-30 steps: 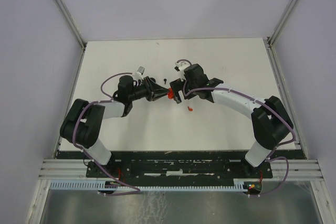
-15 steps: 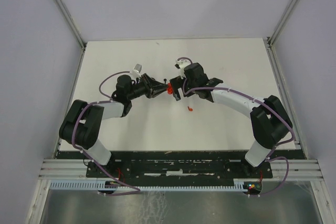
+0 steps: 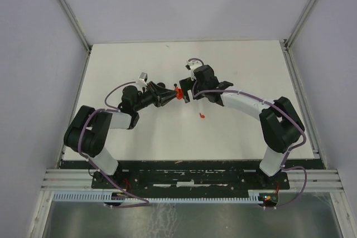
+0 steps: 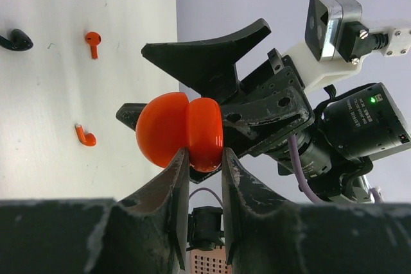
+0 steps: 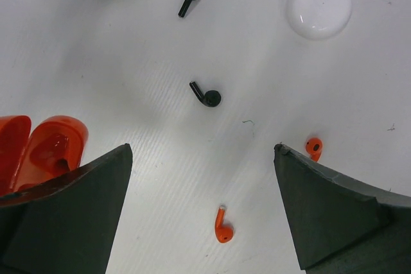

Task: Insert the wireless bluetooth earbuds into the charging case
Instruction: Open the charging case, then pick up the earbud from the center of the board.

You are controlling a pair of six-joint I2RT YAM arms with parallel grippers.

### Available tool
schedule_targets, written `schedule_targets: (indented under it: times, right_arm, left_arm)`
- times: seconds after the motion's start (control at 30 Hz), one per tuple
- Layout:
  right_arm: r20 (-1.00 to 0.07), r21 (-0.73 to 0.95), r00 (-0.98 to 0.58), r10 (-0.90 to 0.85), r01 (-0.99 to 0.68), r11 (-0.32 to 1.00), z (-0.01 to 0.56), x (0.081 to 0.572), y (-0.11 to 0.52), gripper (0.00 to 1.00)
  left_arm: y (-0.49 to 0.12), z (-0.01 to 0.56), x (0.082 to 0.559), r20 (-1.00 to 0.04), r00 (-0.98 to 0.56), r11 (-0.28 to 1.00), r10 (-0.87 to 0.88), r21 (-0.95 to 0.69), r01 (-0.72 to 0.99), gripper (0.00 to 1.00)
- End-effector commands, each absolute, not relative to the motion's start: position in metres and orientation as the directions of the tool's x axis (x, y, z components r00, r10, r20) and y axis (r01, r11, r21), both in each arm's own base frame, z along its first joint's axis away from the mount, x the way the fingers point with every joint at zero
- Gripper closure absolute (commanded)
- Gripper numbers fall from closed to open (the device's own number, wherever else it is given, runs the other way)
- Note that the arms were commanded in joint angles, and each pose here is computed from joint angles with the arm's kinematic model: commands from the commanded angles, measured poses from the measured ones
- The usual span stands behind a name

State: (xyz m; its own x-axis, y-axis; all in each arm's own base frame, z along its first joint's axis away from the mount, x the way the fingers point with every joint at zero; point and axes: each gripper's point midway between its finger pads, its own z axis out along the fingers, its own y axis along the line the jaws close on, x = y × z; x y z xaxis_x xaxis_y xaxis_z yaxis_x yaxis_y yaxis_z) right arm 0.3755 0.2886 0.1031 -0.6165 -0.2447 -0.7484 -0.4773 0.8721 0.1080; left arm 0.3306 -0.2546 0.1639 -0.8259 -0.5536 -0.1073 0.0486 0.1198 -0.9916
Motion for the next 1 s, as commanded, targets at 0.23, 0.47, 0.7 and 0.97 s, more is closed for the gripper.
schedule_targets:
  times: [0.23, 0.47, 0.7, 0.97]
  right_arm:
    - [-0.821, 0.112, -0.541, -0.183, -0.467, 0.877, 0.146, 0.373, 0.285, 0.0]
    - [-0.812, 0.027, -0.548, -0.202, -0.381, 0.924, 0.153, 0.355, 0.244, 0.0]
    - [-0.783, -0.016, -0.598, -0.171, -0.256, 0.967, 0.157, 0.355, 0.211, 0.01]
    - [-0.769, -0.011, -0.627, -0.126, -0.183, 0.983, 0.152, 0.359, 0.196, 0.0]
  left_arm:
    - [-0.254, 0.189, 0.34, -0.1, -0.814, 0.019, -0.572, -0.994, 0.108, 0.97]
    - [-0.249, 0.193, 0.345, -0.092, -0.816, -0.054, -0.571, -0.987, 0.149, 0.97]
    - [-0.245, 0.192, 0.342, -0.025, -0.819, -0.154, -0.573, -0.978, 0.138, 0.97]
    - [-0.244, 0.194, 0.338, -0.021, -0.823, -0.167, -0.568, -0.976, 0.141, 0.97]
